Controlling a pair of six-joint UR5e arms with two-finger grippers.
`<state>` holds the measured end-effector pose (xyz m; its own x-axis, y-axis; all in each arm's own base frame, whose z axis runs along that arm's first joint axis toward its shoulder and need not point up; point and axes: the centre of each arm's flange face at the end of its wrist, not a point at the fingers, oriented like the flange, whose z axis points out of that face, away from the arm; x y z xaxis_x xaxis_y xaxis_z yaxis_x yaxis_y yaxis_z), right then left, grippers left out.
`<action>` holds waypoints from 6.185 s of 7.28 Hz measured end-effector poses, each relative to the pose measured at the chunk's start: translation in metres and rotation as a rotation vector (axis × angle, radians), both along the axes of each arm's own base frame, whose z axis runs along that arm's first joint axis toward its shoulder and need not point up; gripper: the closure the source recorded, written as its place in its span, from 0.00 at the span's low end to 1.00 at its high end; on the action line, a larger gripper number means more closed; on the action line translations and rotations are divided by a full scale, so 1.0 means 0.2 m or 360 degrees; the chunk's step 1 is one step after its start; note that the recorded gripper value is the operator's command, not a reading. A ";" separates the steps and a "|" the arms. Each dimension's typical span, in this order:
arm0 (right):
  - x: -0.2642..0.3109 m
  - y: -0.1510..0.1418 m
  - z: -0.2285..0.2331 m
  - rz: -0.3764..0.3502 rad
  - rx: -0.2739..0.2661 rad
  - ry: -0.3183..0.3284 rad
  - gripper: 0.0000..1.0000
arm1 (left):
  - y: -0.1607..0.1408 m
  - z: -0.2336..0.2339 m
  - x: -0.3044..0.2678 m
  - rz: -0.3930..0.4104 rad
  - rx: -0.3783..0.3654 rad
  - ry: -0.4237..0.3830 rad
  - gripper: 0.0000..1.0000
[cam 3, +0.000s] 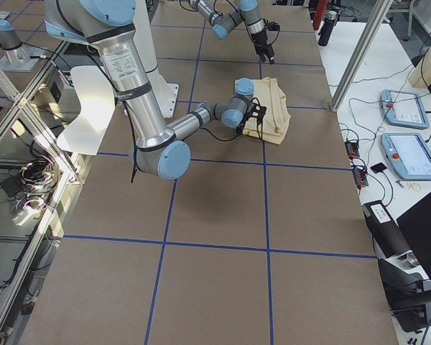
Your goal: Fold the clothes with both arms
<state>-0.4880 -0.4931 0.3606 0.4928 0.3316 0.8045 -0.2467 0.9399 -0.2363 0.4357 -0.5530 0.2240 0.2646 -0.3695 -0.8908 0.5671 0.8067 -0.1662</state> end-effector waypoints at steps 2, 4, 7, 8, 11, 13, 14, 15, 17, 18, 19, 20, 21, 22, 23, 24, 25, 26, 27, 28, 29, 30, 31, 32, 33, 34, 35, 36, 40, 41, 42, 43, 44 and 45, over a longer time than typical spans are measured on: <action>0.01 0.00 0.01 0.0001 -0.0004 0.0001 1.00 | 0.00 0.00 0.00 -0.0001 0.0002 0.0002 0.01; 0.02 0.02 0.03 -0.0010 -0.0018 0.0006 1.00 | 0.01 -0.01 -0.01 -0.0001 0.0006 0.0008 0.01; -0.03 0.10 0.01 -0.0072 -0.0018 -0.0019 1.00 | 0.01 -0.01 -0.01 -0.0003 0.0000 -0.0002 0.01; -0.07 0.19 -0.04 -0.0118 -0.0007 -0.0049 1.00 | 0.01 -0.01 -0.01 -0.0003 -0.0011 -0.0014 0.01; -0.16 0.53 -0.29 -0.0299 -0.0148 -0.0217 1.00 | 0.05 -0.04 -0.06 -0.0004 -0.0028 -0.0033 0.01; -0.29 0.83 -0.43 -0.0400 -0.0320 -0.0275 1.00 | 0.11 -0.01 -0.11 0.0000 -0.0025 -0.0030 0.01; -0.36 0.98 -0.48 -0.0445 -0.0393 -0.0288 1.00 | 0.12 -0.01 -0.12 0.0002 -0.0022 -0.0026 0.01; -0.40 1.10 -0.52 -0.0487 -0.0438 -0.0300 0.01 | 0.13 0.00 -0.12 0.0005 -0.0023 -0.0027 0.01; -0.41 1.22 -0.59 -0.0537 -0.0448 -0.0335 0.00 | 0.15 0.02 -0.11 0.0023 -0.0025 -0.0032 0.01; -0.38 1.21 -0.62 -0.0527 -0.0432 -0.0359 0.00 | 0.17 0.03 -0.10 0.0048 -0.0026 -0.0028 0.01; -0.31 1.13 -0.65 -0.0488 -0.0413 -0.0387 0.00 | 0.20 0.04 -0.10 0.0084 -0.0030 -0.0015 0.01; -0.24 1.02 -0.67 -0.0428 -0.0394 -0.0406 0.00 | 0.27 0.07 -0.10 0.0128 -0.0017 -0.0001 0.01; -0.16 0.89 -0.68 -0.0345 -0.0370 -0.0421 0.00 | 0.37 0.12 -0.06 0.0189 0.0017 0.0025 0.01; -0.06 0.75 -0.69 -0.0258 -0.0348 -0.0436 0.00 | 0.46 0.19 -0.05 0.0231 0.0050 0.0066 0.01; 0.03 0.63 -0.70 -0.0188 -0.0322 -0.0450 0.00 | 0.54 0.28 -0.03 0.0259 0.0064 0.0096 0.01; 0.08 0.57 -0.70 -0.0148 -0.0293 -0.0460 0.00 | 0.59 0.36 0.00 0.0265 0.0047 0.0103 0.01; 0.11 0.53 -0.71 -0.0122 -0.0263 -0.0463 0.00 | 0.63 0.42 0.05 0.0252 0.0018 0.0092 0.01; 0.13 0.51 -0.71 -0.0095 -0.0239 -0.0464 0.00 | 0.66 0.47 0.12 0.0246 -0.0004 0.0061 0.01; 0.15 0.48 -0.71 -0.0071 -0.0226 -0.0464 0.00 | 0.65 0.55 0.17 0.0246 -0.0028 0.0018 0.01; 0.16 0.47 -0.71 -0.0053 -0.0217 -0.0465 0.00 | 0.64 0.60 0.21 0.0246 -0.0045 -0.0017 0.01; 0.17 0.46 -0.72 -0.0040 -0.0211 -0.0464 0.00 | 0.63 0.65 0.23 0.0245 -0.0058 -0.0044 0.03; 0.18 0.45 -0.72 -0.0033 -0.0207 -0.0466 0.00 | 0.63 0.68 0.24 0.0245 -0.0069 -0.0062 0.07; 0.18 0.45 -0.72 -0.0030 -0.0204 -0.0468 0.00 | 0.62 0.70 0.25 0.0245 -0.0078 -0.0077 0.08; 0.19 0.45 -0.72 -0.0028 -0.0204 -0.0468 0.00 | 0.62 0.72 0.26 0.0245 -0.0084 -0.0088 0.09; 0.19 0.45 -0.72 -0.0026 -0.0203 -0.0467 0.00 | 0.62 0.73 0.27 0.0246 -0.0089 -0.0096 0.10; 0.19 0.45 -0.72 -0.0023 -0.0203 -0.0467 0.00 | 0.62 0.73 0.27 0.0247 -0.0091 -0.0098 0.15; 0.20 0.44 -0.71 -0.0020 -0.0204 -0.0466 0.00 | 0.62 0.73 0.27 0.0247 -0.0091 -0.0097 0.24; 0.20 0.44 -0.71 -0.0018 -0.0205 -0.0465 0.00 | 0.62 0.73 0.27 0.0247 -0.0090 -0.0095 0.31; 0.22 0.44 -0.70 -0.0013 -0.0208 -0.0466 0.00 | 0.63 0.71 0.30 0.0261 -0.0087 -0.0090 1.00; 0.22 0.43 -0.70 -0.0011 -0.0208 -0.0465 0.00 | 0.64 0.70 0.30 0.0266 -0.0087 -0.0089 1.00; 0.23 0.43 -0.70 -0.0010 -0.0208 -0.0466 0.00 | 0.64 0.68 0.30 0.0268 -0.0089 -0.0085 1.00; 0.23 0.43 -0.70 -0.0009 -0.0209 -0.0466 0.00 | 0.64 0.65 0.30 0.0268 -0.0090 -0.0076 1.00; 0.24 0.42 -0.70 -0.0008 -0.0211 -0.0468 0.00 | 0.64 0.60 0.29 0.0267 -0.0090 -0.0062 1.00; 0.27 0.42 -0.69 -0.0001 -0.0211 -0.0468 0.00 | 0.62 0.52 0.29 0.0259 -0.0088 -0.0051 1.00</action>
<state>-0.4343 -0.4098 0.2224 0.2461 0.4429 0.8621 -0.1491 0.8962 -0.4179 0.4942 -0.4291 0.3277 0.3528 -0.3676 -0.8605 0.4352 0.8785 -0.1968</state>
